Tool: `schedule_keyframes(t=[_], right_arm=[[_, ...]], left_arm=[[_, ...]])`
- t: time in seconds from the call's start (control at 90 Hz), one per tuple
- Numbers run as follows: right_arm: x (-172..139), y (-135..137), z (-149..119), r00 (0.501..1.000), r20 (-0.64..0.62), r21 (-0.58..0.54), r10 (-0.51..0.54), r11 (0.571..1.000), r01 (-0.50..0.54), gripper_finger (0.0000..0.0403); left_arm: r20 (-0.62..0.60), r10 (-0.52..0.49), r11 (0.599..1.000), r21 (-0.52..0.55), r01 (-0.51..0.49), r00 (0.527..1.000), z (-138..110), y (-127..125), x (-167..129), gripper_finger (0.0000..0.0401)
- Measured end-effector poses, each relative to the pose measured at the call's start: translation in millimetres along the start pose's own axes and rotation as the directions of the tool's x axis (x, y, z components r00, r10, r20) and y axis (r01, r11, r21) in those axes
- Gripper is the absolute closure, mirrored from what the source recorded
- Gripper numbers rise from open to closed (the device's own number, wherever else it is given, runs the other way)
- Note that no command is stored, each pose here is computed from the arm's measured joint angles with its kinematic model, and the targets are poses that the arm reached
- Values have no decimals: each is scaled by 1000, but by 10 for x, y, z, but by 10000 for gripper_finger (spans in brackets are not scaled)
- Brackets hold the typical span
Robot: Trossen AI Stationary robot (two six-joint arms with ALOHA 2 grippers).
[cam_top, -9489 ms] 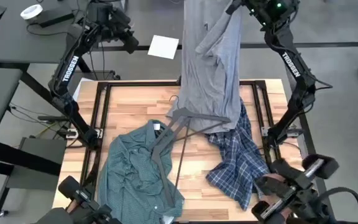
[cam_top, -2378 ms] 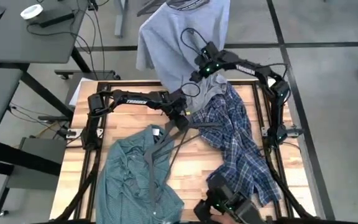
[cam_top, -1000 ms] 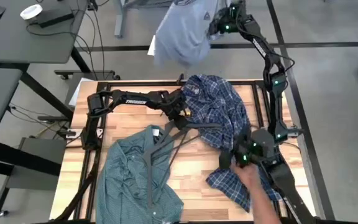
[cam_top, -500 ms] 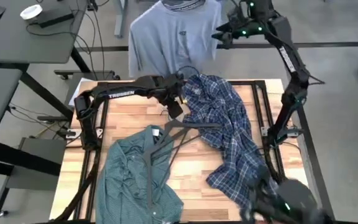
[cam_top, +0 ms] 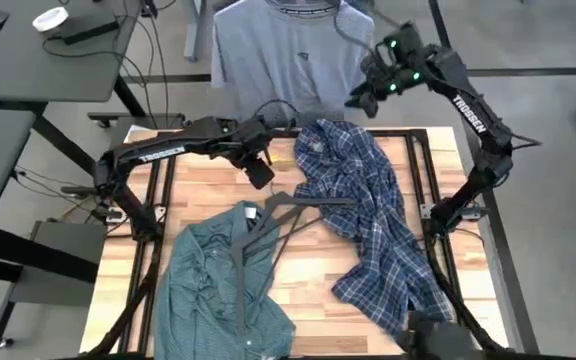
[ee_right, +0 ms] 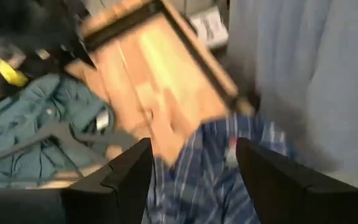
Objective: Hang clothes
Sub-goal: Put the blue polo shirt on the gray hanger
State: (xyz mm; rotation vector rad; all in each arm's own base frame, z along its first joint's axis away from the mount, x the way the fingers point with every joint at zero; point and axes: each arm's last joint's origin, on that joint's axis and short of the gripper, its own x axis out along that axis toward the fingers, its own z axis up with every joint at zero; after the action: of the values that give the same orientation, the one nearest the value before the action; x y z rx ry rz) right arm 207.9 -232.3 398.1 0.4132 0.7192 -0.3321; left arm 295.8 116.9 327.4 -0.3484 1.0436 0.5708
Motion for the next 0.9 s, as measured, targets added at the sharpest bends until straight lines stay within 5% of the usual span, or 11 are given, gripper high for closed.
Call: schedule_keyframes(t=[0.133,0.256,0.411,0.556,0.7,0.9], right_arm=[[759,-136,-376,998,-51,146,34,989,-26,186],[1380,-195,-652,998,-58,212,-3,977,16,186],[1964,-189,-932,968,-228,181,-105,972,148,186],[2341,-72,-1139,936,-343,170,-78,975,143,186],[2585,195,-1196,940,-342,168,-15,983,77,186],[2968,670,-938,974,-170,217,150,970,-112,186]], left_arm=[[-13,-144,989,-21,144,989,-180,151,168,270],[-37,-178,984,-4,178,983,-304,225,300,270],[-84,-182,977,94,190,980,-378,238,359,270],[-92,-199,968,136,210,976,-384,232,358,270],[-98,-198,961,178,213,975,-390,235,358,270],[-94,-194,962,176,208,977,-382,269,361,270]])
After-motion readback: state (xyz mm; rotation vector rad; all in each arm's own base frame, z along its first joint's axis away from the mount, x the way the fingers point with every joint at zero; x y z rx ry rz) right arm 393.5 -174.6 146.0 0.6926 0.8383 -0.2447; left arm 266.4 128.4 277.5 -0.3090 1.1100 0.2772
